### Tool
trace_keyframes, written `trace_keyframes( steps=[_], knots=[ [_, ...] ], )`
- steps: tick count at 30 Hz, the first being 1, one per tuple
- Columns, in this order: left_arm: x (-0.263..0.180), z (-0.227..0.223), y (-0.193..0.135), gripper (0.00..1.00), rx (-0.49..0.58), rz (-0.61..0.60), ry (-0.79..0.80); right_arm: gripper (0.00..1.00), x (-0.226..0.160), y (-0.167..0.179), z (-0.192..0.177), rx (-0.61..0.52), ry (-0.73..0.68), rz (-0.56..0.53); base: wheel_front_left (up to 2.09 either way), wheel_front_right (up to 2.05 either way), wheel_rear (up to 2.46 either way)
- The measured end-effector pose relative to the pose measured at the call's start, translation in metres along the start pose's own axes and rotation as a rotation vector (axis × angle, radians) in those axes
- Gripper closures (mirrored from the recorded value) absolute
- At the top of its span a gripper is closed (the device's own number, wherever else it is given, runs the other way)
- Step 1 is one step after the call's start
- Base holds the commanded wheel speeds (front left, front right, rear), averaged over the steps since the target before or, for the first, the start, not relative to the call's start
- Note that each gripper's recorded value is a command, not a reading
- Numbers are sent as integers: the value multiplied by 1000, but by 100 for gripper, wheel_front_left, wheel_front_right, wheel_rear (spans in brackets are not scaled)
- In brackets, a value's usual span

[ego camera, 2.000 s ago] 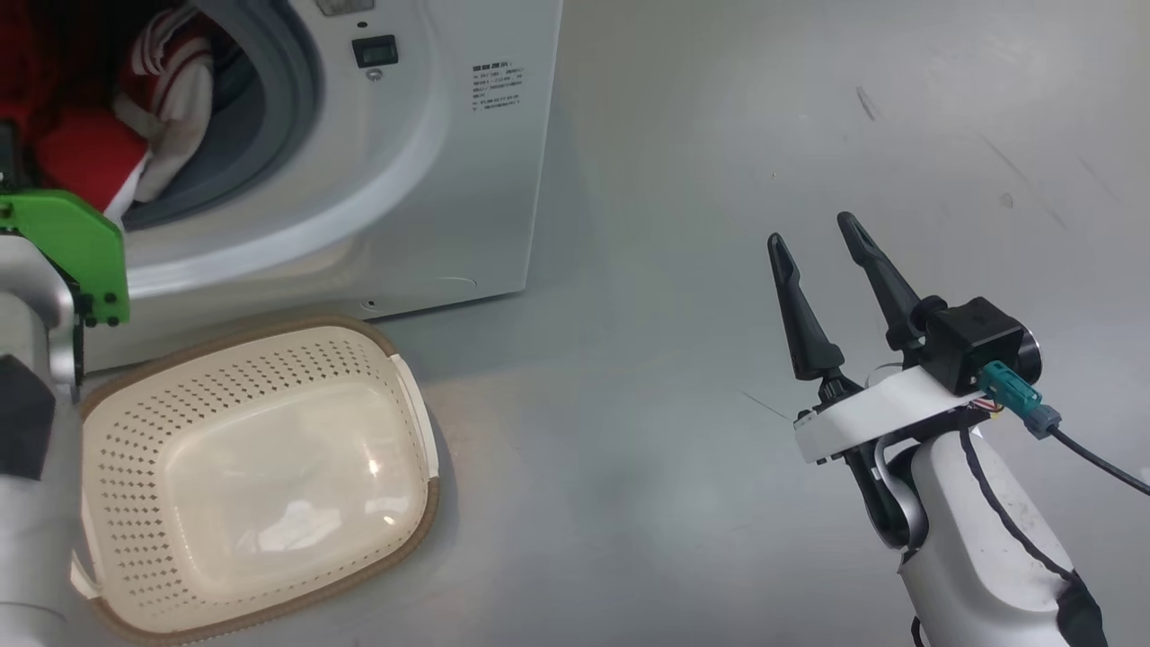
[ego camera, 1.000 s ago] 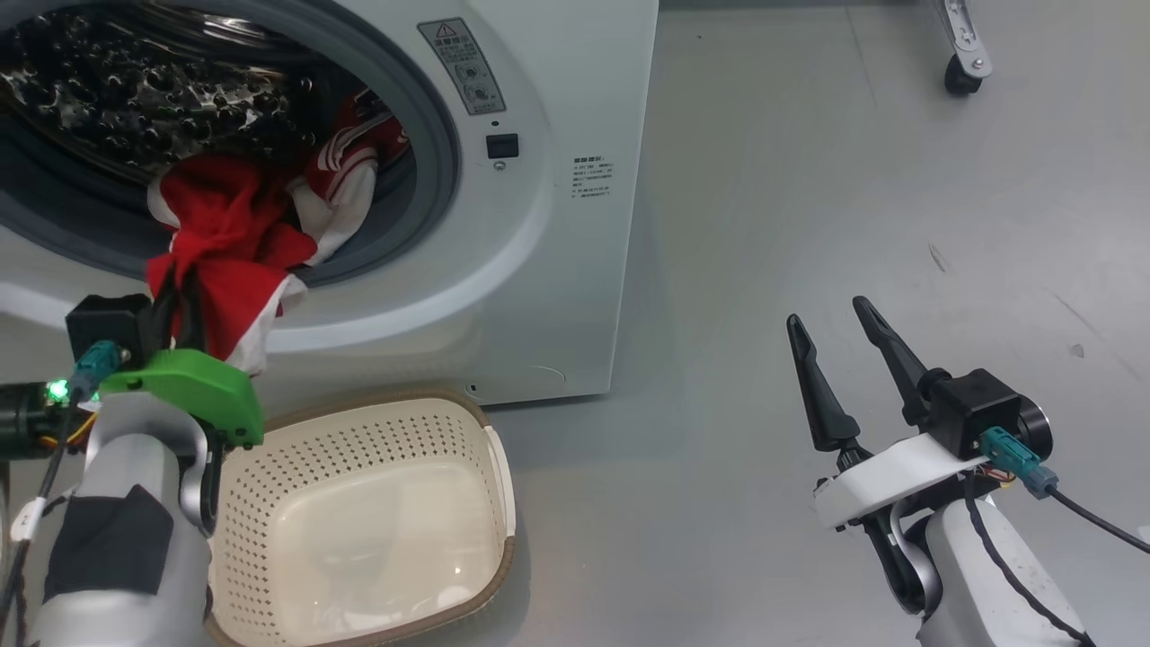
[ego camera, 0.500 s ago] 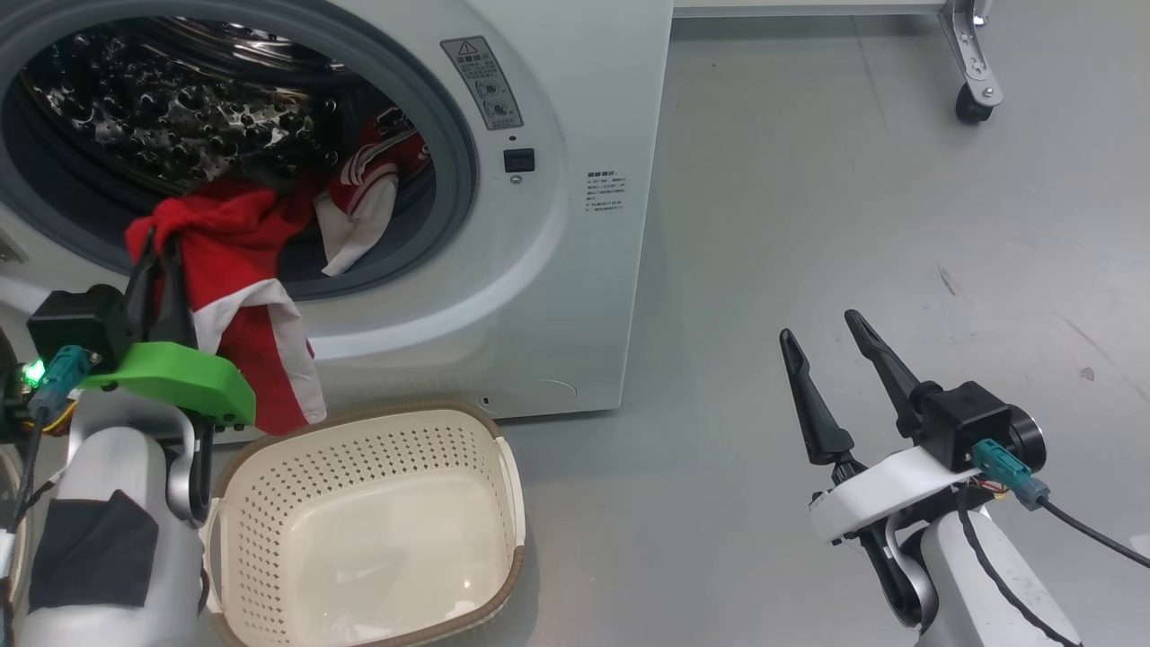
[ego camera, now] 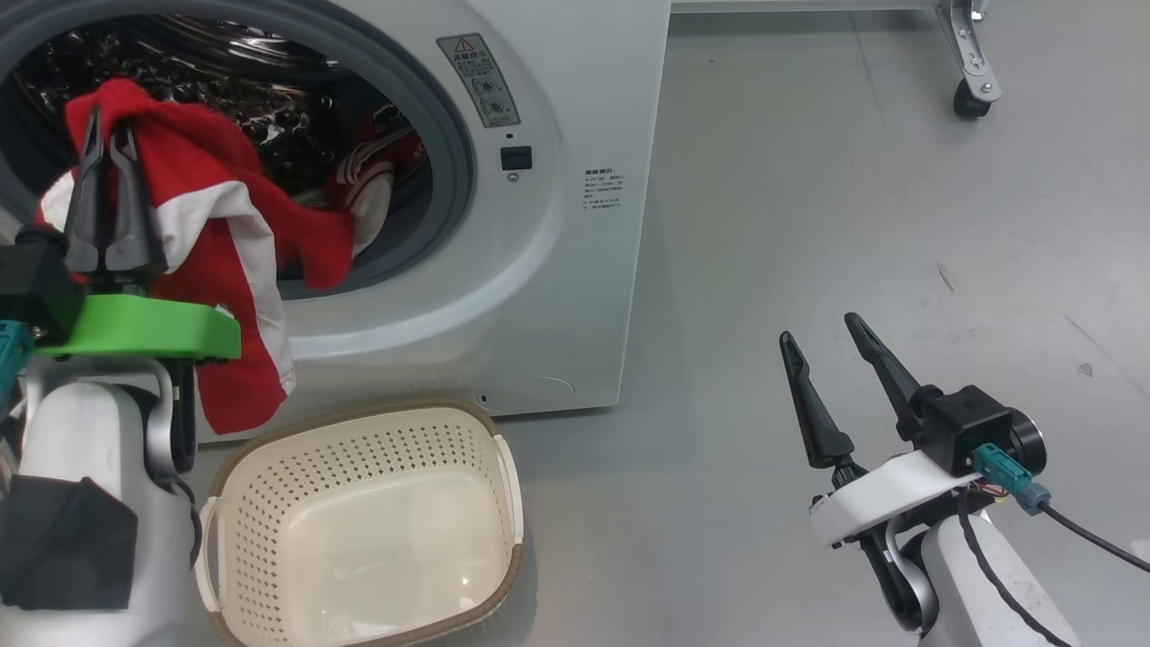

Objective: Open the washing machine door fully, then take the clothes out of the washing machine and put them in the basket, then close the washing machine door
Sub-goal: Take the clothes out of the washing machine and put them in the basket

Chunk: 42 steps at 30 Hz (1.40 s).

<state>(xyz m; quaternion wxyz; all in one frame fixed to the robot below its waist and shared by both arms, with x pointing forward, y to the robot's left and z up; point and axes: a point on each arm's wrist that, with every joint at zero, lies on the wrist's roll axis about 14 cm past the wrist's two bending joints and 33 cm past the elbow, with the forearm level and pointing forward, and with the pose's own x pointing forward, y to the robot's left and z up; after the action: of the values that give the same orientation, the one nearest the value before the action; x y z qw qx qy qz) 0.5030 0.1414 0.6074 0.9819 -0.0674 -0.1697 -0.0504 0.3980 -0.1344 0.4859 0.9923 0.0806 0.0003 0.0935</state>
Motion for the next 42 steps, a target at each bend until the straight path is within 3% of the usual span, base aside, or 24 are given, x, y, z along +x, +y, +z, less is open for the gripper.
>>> trace_keyframes(
  steps=[5,14,42],
  knots=[
    [-8,-9,-2,100,6,-7,21,0,0,0,-2,1,4,-1,0,0,0],
    [-49,-75,-3,100,12,-7,232,0,1,0,-8,5,21,0,0,0,0],
    [-121,-225,-31,100,34,-113,770,0,12,-23,-44,-1,117,-47,0,0,0]
  ],
)
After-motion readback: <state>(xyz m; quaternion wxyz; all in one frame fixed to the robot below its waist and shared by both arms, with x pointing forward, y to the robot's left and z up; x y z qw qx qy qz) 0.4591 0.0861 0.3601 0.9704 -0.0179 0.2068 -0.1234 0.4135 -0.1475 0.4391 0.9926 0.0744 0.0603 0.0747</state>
